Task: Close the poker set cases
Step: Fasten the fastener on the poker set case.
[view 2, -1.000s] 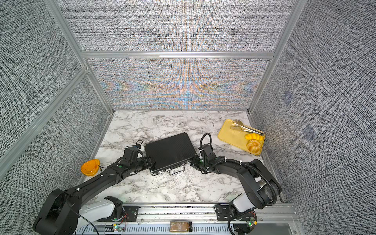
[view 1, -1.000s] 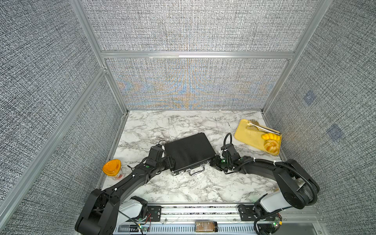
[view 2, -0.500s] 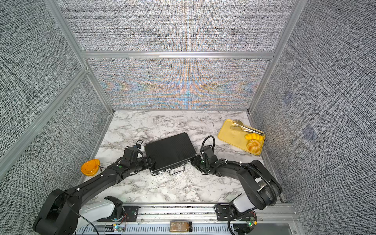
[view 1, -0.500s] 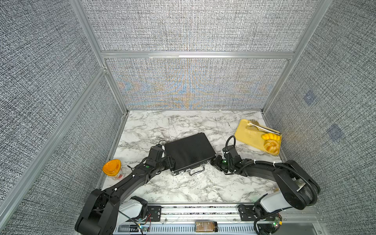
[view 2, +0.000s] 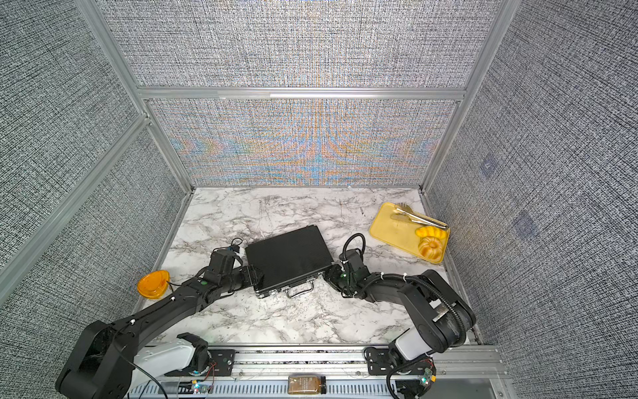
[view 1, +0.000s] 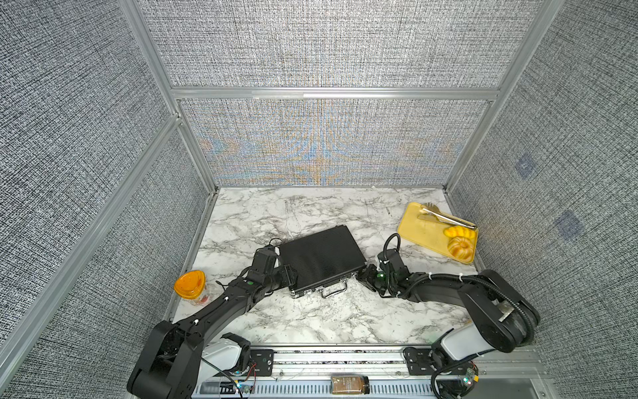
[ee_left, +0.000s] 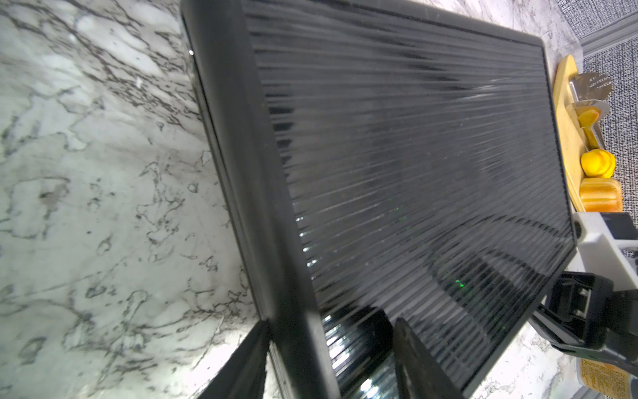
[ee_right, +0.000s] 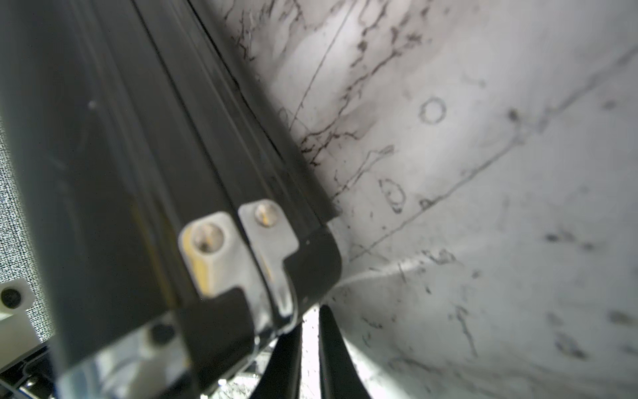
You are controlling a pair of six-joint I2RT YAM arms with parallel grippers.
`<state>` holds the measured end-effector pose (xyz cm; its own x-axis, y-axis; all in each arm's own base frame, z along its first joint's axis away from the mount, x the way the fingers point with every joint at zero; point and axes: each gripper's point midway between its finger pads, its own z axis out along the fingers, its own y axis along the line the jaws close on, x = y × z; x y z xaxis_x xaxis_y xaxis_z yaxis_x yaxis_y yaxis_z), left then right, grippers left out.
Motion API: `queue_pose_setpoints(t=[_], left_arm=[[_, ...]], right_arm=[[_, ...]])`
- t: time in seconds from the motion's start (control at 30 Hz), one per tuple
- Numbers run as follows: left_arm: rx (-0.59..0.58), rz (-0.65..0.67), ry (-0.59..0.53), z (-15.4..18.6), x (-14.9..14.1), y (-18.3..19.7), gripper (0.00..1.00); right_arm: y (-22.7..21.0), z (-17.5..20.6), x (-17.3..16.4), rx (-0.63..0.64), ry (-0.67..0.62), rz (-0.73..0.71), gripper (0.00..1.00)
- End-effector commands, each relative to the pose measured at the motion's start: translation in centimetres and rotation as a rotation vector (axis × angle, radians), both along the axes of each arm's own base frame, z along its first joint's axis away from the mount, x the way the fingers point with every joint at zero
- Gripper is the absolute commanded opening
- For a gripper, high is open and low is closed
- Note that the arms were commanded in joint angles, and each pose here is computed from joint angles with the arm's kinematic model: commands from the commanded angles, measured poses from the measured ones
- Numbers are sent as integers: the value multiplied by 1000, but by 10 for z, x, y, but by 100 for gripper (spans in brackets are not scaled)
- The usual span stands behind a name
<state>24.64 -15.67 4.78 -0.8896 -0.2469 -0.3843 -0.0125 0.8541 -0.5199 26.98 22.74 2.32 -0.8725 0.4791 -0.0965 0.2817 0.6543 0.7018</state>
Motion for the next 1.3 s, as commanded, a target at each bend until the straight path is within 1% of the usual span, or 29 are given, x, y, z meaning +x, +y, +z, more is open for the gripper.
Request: queue_pose_setpoints(t=[0.0,0.27,0.37,0.47,0.6,0.77,0.93,1.13,1.27], left_arm=[[100,-68,184,-34,-45,15,56],[98,-73,181,-34,-45,14,56],[94,-77,182,-34,-45,13,56],[90,-78,178,-33,-45,13,56],[86,-83,173,-32,-45,12,56],[84,-84,173,-33,-46,12,55],[72,-79,173,-34,-49,12,54],[71,-75,168,-34,-50,13,52],[76,-76,187,-38,-51,13,51]], right_arm=[[16,24,16,98,-90,3,15],[17,25,20,108,-102,-11,15],[15,21,18,94,-79,-11,15],[8,14,8,52,-30,-15,15],[-6,10,-14,-21,32,-3,16],[-11,22,-35,-65,33,37,21],[14,47,-48,-70,-31,154,23],[78,83,-59,-133,-199,401,24],[119,91,-65,-171,-282,519,23]])
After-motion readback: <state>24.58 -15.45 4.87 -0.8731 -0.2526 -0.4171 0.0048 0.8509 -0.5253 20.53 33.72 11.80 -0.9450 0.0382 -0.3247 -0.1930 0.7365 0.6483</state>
